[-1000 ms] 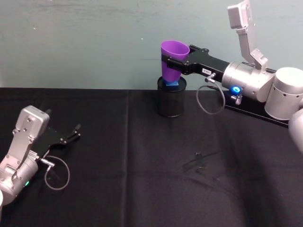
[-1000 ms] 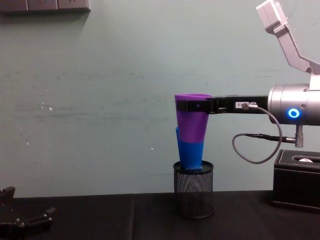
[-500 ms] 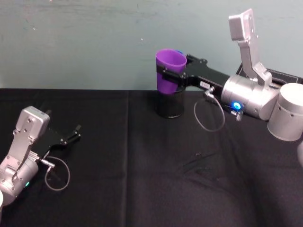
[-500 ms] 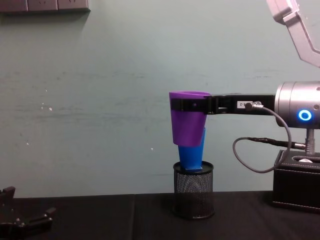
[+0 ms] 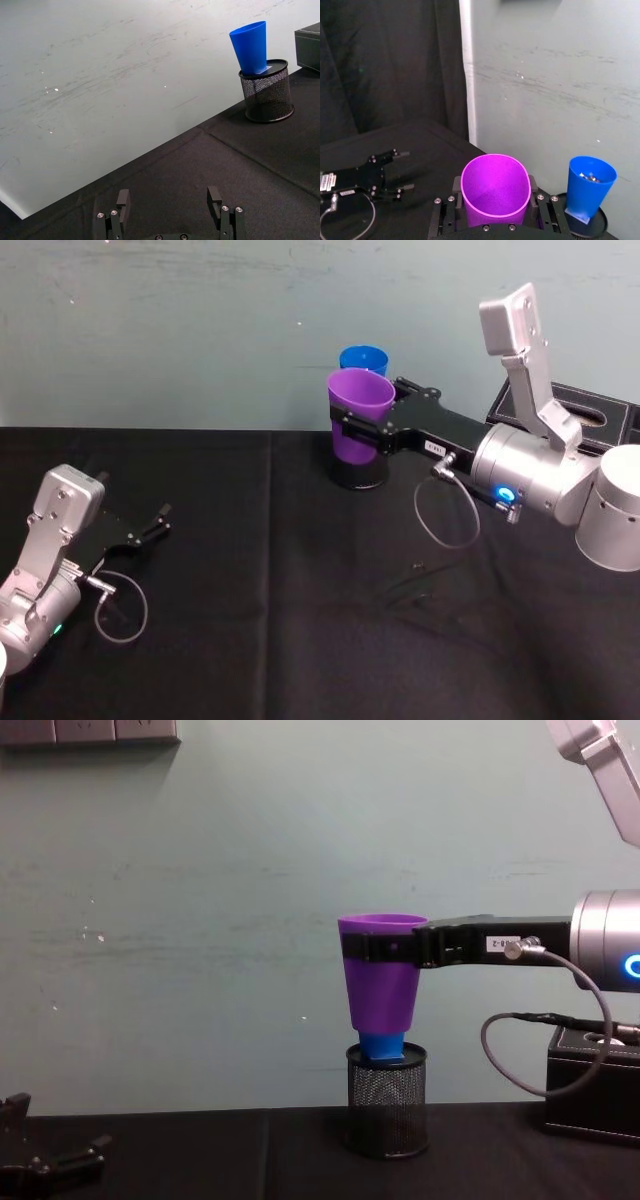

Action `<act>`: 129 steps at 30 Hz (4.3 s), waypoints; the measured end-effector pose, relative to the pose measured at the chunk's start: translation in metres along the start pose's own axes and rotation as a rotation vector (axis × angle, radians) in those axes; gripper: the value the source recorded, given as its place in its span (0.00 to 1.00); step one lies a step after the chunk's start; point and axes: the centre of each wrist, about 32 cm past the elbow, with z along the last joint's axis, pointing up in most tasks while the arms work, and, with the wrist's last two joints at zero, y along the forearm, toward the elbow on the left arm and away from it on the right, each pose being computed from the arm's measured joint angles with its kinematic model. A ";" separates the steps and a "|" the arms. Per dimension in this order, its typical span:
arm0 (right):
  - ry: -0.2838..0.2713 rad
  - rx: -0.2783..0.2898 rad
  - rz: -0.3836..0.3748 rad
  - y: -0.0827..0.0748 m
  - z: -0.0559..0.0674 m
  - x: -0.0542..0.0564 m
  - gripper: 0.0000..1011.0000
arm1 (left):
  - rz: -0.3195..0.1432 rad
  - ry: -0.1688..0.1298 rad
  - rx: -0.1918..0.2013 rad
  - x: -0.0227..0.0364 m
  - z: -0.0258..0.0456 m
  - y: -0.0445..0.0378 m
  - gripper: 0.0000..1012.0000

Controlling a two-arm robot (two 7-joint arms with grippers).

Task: Pick up one cup with a gripper and tap it against the other cup.

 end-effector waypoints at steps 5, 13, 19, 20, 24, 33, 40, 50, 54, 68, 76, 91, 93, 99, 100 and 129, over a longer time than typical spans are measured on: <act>-0.024 -0.013 -0.039 -0.006 -0.001 -0.010 0.72 | 0.000 0.000 0.000 0.0000 0.0000 0.0000 1.00; -0.019 -0.028 -0.087 -0.013 -0.008 -0.021 0.72 | 0.000 0.000 0.000 0.0000 0.0000 0.0000 1.00; -0.001 -0.042 -0.110 -0.017 -0.017 -0.027 0.72 | 0.000 0.000 0.000 0.0000 0.0000 0.0000 1.00; 0.001 -0.043 -0.111 -0.017 -0.018 -0.027 0.72 | 0.000 0.000 0.000 0.0000 0.0000 0.0000 1.00; 0.005 -0.049 -0.120 -0.018 -0.021 -0.028 0.72 | 0.000 0.000 0.000 0.0000 0.0000 0.0000 1.00; 0.019 -0.044 -0.129 -0.019 -0.029 -0.027 0.72 | 0.000 0.000 0.000 0.0000 0.0000 0.0000 1.00; 0.018 -0.045 -0.127 -0.019 -0.028 -0.028 0.72 | 0.000 0.000 0.000 0.0000 0.0000 0.0000 1.00; 0.017 -0.045 -0.125 -0.019 -0.028 -0.028 0.72 | 0.000 0.000 0.000 0.0000 0.0000 0.0000 1.00; 0.016 -0.045 -0.124 -0.019 -0.027 -0.028 0.72 | 0.000 0.000 0.000 0.0000 0.0000 0.0000 1.00; 0.016 -0.046 -0.124 -0.019 -0.027 -0.028 0.72 | 0.000 0.000 0.000 0.0000 0.0000 0.0000 1.00; 0.016 -0.046 -0.124 -0.019 -0.027 -0.028 0.72 | 0.000 0.000 0.000 0.0000 0.0000 0.0000 1.00; 0.016 -0.046 -0.124 -0.019 -0.027 -0.028 0.72 | 0.000 0.000 0.000 0.0000 0.0000 0.0000 1.00; 0.016 -0.046 -0.124 -0.019 -0.027 -0.028 0.72 | 0.000 0.000 0.000 0.0000 0.0000 0.0000 1.00; 0.016 -0.046 -0.124 -0.019 -0.027 -0.028 0.72 | 0.000 0.000 0.000 0.0000 0.0000 0.0000 1.00; 0.016 -0.046 -0.124 -0.019 -0.027 -0.028 0.72 | 0.000 0.000 0.000 0.0000 0.0000 0.0000 1.00; -0.004 -0.060 -0.104 -0.017 -0.049 -0.029 0.72 | 0.000 0.000 0.000 0.0000 0.0000 0.0000 1.00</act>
